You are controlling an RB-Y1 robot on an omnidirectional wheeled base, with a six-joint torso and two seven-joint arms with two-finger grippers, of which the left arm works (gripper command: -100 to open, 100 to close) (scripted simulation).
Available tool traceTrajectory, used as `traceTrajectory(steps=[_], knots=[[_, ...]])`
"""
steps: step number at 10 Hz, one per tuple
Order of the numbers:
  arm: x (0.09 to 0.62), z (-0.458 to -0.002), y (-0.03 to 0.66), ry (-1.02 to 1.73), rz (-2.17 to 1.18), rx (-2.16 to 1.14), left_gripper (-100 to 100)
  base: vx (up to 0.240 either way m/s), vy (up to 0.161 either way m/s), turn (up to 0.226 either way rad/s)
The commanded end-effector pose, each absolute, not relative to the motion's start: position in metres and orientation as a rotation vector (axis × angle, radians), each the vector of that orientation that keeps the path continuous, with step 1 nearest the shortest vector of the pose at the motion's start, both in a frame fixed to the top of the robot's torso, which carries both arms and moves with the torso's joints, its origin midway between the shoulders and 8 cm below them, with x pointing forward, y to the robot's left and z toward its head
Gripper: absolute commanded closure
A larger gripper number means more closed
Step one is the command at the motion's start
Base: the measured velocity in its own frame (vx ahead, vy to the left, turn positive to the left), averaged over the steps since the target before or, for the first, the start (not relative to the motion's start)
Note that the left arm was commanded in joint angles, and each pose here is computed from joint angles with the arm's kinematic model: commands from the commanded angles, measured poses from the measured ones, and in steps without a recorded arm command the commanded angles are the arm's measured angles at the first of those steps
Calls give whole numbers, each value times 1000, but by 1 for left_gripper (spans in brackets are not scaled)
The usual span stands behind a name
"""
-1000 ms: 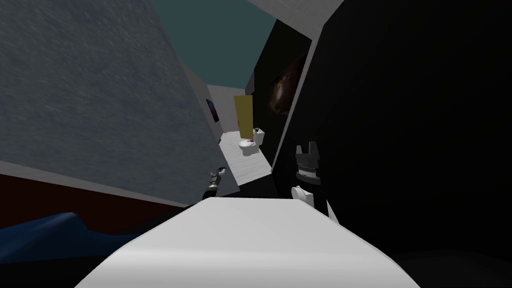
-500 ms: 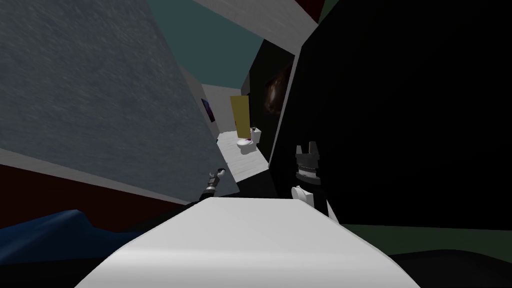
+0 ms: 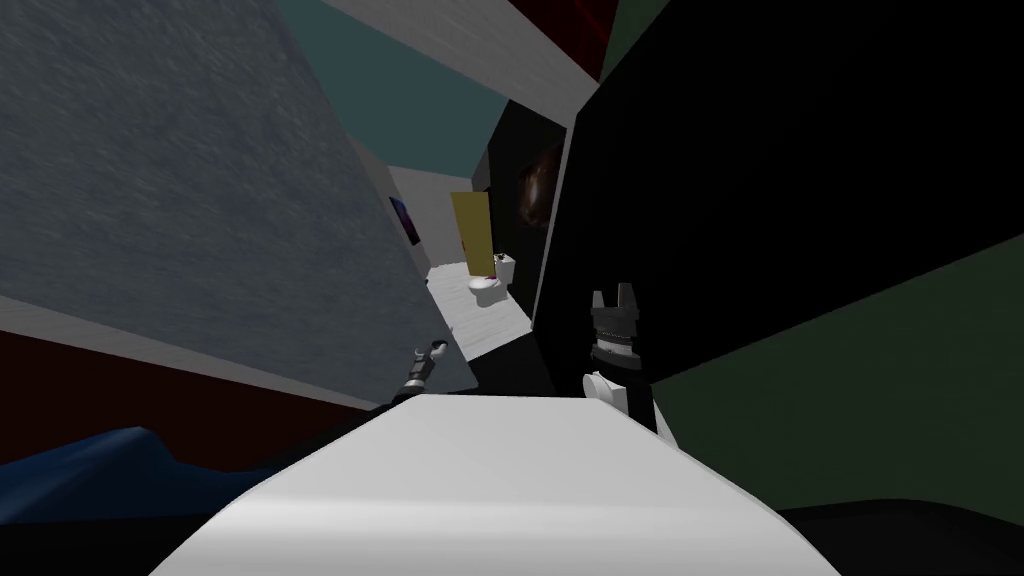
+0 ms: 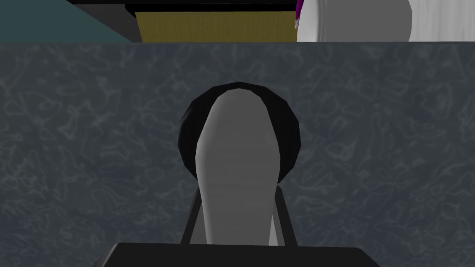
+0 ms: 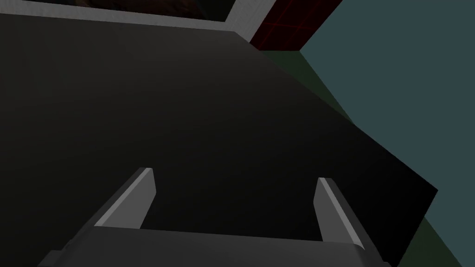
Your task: Pull the door open
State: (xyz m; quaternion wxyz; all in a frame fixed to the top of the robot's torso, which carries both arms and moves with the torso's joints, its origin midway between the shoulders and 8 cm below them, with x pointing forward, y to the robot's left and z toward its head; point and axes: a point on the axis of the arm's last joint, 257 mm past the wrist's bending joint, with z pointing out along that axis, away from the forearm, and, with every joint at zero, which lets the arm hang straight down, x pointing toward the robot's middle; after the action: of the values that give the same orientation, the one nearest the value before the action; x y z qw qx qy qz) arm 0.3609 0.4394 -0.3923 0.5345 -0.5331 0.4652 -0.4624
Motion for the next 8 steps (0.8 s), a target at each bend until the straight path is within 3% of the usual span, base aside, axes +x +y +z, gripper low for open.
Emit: traceTrajectory(steps=[1, 8], knots=[[352, -393, 441, 1119, -1115, -1265, 100, -223, 32, -156], [314, -394, 447, 1163, -1155, -1241, 100, -205, 42, -161]])
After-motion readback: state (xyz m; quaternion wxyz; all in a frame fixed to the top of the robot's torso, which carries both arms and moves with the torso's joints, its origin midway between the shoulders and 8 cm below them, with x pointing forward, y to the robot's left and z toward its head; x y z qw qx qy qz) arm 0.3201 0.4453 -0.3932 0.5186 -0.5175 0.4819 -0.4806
